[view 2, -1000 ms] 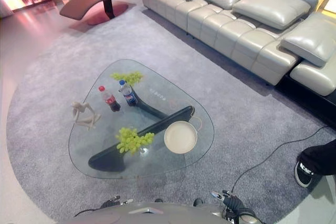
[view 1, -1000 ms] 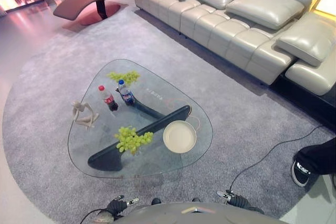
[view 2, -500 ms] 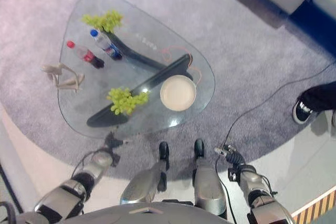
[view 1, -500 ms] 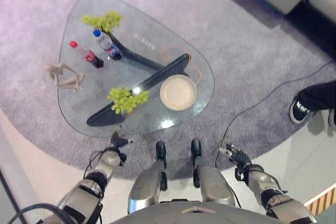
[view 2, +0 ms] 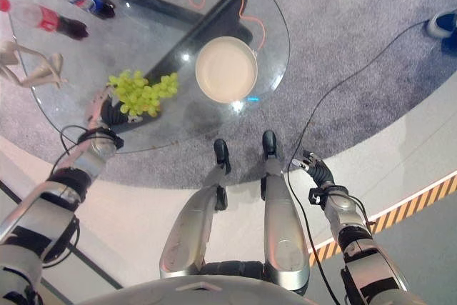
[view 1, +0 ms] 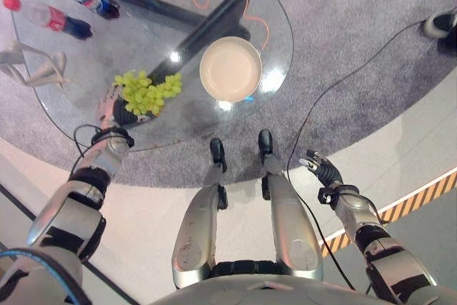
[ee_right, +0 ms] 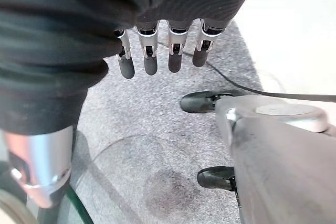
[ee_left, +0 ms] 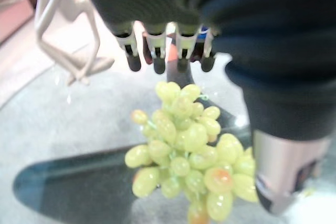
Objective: Pick up fruits into the plate
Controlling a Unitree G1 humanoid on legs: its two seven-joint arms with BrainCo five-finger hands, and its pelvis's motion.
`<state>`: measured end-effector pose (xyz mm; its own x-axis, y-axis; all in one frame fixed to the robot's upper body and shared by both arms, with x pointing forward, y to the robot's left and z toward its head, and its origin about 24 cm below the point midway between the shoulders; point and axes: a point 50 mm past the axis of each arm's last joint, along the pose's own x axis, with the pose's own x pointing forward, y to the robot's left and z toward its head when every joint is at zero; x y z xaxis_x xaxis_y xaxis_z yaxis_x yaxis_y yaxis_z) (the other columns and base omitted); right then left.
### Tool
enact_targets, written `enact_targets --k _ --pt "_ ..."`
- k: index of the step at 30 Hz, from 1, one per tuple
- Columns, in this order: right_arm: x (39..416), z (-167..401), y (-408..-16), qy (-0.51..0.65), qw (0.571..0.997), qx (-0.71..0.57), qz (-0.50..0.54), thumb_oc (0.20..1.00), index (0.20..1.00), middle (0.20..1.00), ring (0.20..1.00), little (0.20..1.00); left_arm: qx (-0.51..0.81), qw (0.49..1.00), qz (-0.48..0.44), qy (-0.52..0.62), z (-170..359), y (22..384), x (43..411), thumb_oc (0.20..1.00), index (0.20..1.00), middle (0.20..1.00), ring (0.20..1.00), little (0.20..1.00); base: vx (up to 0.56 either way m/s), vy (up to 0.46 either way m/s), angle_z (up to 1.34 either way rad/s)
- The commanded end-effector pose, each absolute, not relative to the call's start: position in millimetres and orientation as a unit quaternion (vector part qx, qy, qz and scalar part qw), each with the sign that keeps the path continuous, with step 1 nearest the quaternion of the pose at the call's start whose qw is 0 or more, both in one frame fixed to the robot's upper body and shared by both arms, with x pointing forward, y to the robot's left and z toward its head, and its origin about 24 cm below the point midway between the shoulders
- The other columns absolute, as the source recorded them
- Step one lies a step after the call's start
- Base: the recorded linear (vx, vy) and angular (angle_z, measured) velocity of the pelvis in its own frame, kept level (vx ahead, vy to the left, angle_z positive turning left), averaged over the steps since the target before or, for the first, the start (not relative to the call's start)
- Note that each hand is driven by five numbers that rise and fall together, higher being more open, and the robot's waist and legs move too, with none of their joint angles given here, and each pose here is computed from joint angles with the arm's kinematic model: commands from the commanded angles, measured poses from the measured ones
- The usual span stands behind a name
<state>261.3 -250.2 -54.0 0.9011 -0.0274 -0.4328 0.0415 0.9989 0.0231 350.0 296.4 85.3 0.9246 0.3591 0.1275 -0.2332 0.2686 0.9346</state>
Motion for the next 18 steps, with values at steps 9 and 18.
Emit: enact_targets --k 9,18 --pt "259.7 -45.0 -249.8 0.177 0.982 0.060 -0.035 1.000 1.000 1.000 1.000 1.000 0.718 0.648 0.248 0.051 138.9 323.6 356.9 1.000 1.000 1.000 1.000 1.000 -0.03 0.034 0.00" --pt "269.1 -30.4 -251.3 0.132 0.984 0.109 -0.047 1.000 1.000 1.000 1.000 1.000 0.740 0.601 0.290 0.085 170.6 328.9 365.8 1.000 1.000 1.000 1.000 1.000 -0.01 0.066 -0.03"
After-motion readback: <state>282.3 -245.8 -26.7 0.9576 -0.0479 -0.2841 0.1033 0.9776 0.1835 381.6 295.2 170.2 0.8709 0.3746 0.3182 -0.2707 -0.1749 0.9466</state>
